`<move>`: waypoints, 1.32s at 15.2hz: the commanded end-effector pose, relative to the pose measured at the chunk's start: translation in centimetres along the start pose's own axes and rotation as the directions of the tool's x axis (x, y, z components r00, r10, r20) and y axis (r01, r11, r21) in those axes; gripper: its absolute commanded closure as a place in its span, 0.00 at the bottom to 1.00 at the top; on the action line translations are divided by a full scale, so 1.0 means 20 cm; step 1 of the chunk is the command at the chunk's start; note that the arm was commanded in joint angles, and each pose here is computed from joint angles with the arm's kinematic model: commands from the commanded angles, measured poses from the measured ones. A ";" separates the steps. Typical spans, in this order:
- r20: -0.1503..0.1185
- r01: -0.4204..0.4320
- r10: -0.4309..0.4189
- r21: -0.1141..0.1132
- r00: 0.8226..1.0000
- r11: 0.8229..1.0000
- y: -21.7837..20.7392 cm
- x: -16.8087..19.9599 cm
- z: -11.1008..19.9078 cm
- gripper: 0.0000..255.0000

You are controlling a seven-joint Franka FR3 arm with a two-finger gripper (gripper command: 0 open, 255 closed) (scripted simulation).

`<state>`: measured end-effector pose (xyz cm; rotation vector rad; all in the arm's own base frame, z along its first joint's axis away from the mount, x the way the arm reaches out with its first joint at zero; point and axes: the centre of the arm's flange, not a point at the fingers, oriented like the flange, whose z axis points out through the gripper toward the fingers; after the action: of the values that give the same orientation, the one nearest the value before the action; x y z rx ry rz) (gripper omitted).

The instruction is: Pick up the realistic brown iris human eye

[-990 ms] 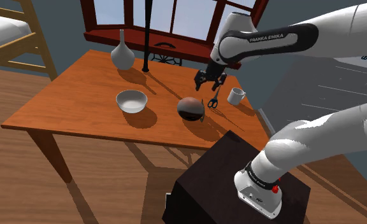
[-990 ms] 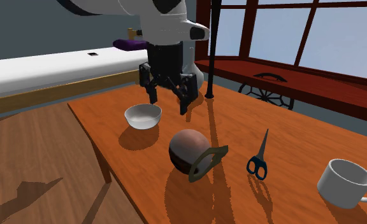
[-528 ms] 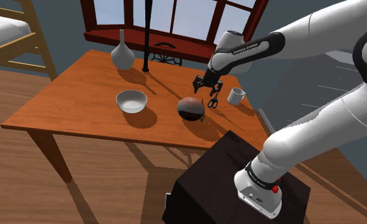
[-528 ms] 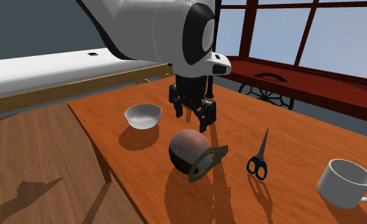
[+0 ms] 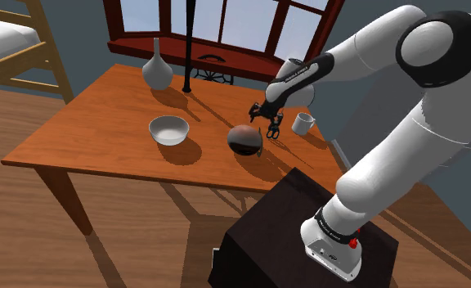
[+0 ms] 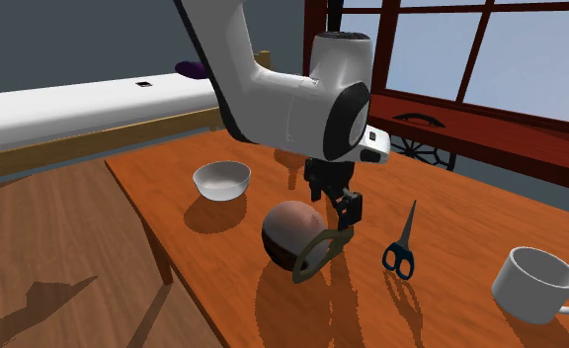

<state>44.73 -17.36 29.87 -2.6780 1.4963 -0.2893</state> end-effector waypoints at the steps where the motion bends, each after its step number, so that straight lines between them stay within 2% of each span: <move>1: -0.016 -0.071 0.071 0.004 0.997 0.997 0.05 0.05 0.11 0.00; 2: -0.020 -0.091 0.091 0.006 0.996 0.996 0.07 0.07 0.14 0.00; 11: -0.020 -0.091 0.091 0.006 0.996 0.996 0.10 0.04 0.33 0.00; 12: -0.020 -0.091 0.091 0.006 0.996 0.996 0.10 0.04 0.33 1.00; 20: -0.019 -0.092 0.092 0.009 0.996 0.996 0.14 0.07 0.37 1.00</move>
<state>44.81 -20.91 23.24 -2.5856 1.6258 -0.3623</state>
